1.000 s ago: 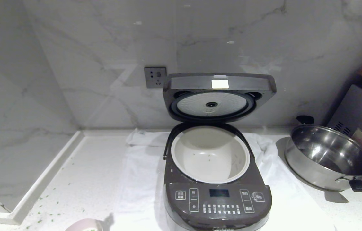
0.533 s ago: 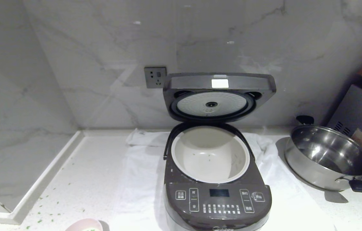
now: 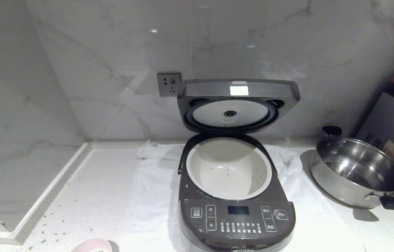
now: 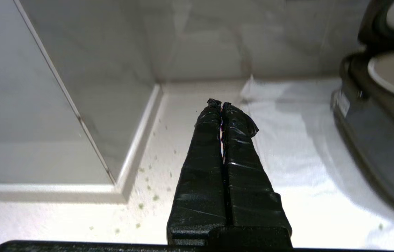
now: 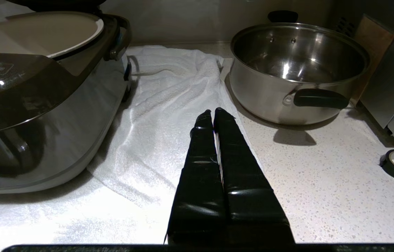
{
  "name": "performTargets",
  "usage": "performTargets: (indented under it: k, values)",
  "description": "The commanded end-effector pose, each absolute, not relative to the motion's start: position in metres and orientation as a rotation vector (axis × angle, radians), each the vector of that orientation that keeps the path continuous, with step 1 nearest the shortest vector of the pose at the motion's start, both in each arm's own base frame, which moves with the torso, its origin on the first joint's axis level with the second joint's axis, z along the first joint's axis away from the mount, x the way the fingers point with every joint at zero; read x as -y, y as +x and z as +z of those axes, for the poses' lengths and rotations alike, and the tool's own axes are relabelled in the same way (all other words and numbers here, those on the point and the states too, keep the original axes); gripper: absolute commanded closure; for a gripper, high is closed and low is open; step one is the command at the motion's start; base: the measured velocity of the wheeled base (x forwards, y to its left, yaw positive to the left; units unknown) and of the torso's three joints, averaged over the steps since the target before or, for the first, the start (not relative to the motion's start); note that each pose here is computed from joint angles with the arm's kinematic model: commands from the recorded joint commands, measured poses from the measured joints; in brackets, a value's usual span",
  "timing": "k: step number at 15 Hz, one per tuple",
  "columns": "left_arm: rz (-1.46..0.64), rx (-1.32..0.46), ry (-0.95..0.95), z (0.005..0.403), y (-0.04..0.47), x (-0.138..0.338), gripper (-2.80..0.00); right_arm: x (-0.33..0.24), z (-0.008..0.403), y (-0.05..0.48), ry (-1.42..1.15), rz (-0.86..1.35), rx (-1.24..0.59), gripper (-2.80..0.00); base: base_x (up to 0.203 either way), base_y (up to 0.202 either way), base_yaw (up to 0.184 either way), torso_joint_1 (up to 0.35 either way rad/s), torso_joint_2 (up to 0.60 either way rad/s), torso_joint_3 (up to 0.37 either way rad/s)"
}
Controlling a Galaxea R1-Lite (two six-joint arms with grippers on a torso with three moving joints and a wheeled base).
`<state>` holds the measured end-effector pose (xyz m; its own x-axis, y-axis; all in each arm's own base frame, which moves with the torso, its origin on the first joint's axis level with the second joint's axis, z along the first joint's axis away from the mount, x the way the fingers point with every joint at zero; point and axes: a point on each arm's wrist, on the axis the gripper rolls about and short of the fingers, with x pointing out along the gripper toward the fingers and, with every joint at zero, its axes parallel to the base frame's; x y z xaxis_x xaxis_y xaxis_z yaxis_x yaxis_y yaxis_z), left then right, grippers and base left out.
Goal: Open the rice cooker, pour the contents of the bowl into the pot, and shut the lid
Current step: Turn on the tap
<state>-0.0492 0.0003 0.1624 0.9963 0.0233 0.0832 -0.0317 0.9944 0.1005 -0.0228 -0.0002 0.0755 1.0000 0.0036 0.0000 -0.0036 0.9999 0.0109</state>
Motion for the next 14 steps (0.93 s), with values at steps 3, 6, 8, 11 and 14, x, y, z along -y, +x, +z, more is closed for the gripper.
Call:
performTargets:
  k: [3,6,8,11,14]
  values:
    - [0.010,-0.006,0.104,0.106,-0.040,0.000,0.00,0.000,0.075,-0.023,0.011,0.005,0.000,0.00,0.000,0.000,0.000,0.000,0.00,0.000]
    - [0.006,-0.088,0.107,0.082,-0.031,0.000,0.00,0.000,0.075,-0.023,0.011,0.004,0.000,0.00,0.000,0.000,0.000,0.000,0.00,0.000]
    - [0.004,-0.049,0.101,0.075,-0.026,0.000,0.00,0.000,0.075,-0.023,0.011,0.005,0.000,0.00,0.000,0.000,0.000,0.000,0.00,0.000]
    - [-0.034,0.004,0.101,0.076,-0.023,0.001,0.00,0.000,0.075,-0.023,0.011,0.005,0.000,0.00,0.000,0.000,0.000,0.000,0.00,0.000]
    - [-0.025,0.001,0.056,0.075,-0.023,0.001,0.00,0.000,0.075,-0.023,0.011,0.005,0.000,0.00,0.000,0.000,0.000,0.000,0.00,0.000]
